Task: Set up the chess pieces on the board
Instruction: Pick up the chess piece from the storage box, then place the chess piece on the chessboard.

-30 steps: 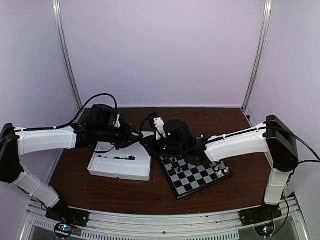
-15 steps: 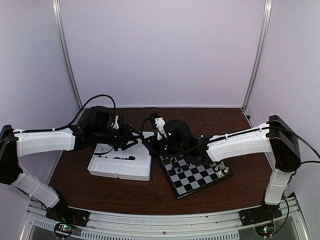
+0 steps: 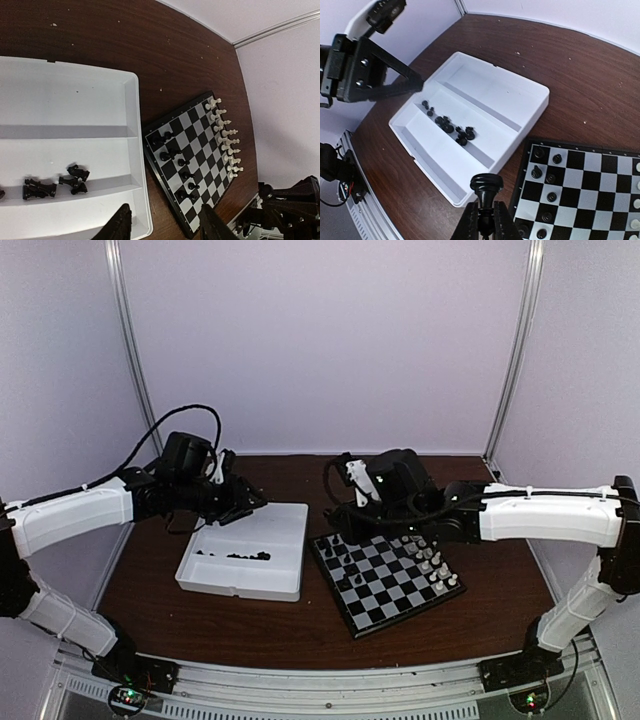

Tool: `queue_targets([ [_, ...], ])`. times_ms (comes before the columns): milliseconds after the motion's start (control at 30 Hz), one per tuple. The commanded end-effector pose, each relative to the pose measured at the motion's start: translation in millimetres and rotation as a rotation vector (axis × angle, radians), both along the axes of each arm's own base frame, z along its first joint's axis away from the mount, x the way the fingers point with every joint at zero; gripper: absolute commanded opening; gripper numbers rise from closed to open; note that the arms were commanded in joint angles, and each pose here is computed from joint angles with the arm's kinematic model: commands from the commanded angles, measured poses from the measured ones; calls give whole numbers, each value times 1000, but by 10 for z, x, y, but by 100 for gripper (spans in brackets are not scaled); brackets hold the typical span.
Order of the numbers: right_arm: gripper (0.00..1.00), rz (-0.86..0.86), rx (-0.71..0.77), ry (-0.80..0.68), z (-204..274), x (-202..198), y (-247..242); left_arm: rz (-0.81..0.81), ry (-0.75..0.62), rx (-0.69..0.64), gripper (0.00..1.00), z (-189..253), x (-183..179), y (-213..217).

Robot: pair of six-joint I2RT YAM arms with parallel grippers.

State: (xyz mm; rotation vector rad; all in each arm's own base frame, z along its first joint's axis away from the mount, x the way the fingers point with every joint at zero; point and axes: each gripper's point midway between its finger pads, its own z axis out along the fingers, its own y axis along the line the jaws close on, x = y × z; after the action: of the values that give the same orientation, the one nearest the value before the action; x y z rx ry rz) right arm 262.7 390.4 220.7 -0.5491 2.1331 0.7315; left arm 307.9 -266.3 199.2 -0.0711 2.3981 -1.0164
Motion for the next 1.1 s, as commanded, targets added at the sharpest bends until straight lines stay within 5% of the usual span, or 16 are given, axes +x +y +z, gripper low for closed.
queue_targets([
  [0, 5, -16, -217, 115, -299, -83, -363, -9, -62, 109, 47, 40, 54, 119],
  [1067, 7, 65, -584, 357, -1191, 114, -52, -45, -130, 301, 46, 80, 41, 342],
])
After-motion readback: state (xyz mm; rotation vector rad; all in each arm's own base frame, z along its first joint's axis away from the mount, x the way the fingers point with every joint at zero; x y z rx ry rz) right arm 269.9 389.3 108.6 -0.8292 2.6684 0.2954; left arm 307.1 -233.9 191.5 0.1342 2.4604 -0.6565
